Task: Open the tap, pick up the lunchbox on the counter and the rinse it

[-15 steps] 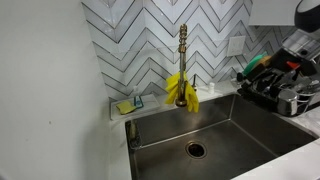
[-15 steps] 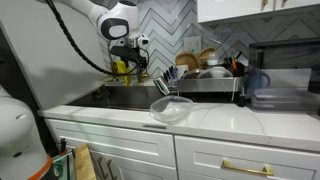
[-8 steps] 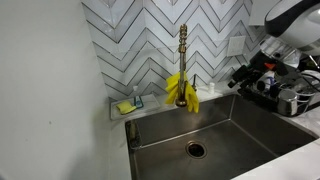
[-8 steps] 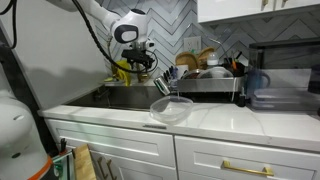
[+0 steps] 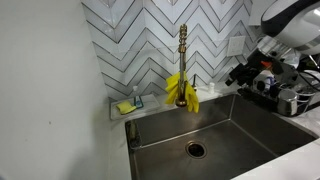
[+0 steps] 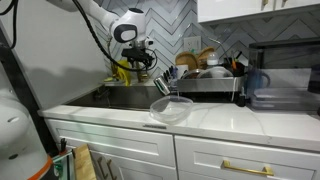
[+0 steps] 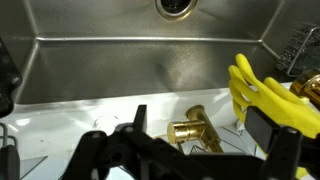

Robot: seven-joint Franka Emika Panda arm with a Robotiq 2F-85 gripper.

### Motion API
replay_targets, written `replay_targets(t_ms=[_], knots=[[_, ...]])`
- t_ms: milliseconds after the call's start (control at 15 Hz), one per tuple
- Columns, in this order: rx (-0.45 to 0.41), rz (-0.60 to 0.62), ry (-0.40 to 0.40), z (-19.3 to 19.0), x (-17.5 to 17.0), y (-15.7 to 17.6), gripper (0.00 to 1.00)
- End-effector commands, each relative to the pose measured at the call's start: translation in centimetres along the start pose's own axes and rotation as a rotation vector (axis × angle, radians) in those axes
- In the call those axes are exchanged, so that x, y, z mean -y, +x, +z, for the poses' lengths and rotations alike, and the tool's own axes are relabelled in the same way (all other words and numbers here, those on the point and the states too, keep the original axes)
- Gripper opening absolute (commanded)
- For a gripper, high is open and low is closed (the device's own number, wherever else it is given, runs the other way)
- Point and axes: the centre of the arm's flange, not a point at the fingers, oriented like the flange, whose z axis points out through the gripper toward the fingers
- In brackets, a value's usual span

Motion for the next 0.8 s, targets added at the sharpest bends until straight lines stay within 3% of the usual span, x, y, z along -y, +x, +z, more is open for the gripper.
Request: replay_targets(t_ms=[0,400,733], knots=[[-0.037,-0.014,-0.045,1.7,1.2,3.6,1.00],[-0.103,-0.015,-0.127,3.8,1.9,8.4,1.00],[-0.112,-0.001,-0.142,6.3,1.7,10.8,1.00]])
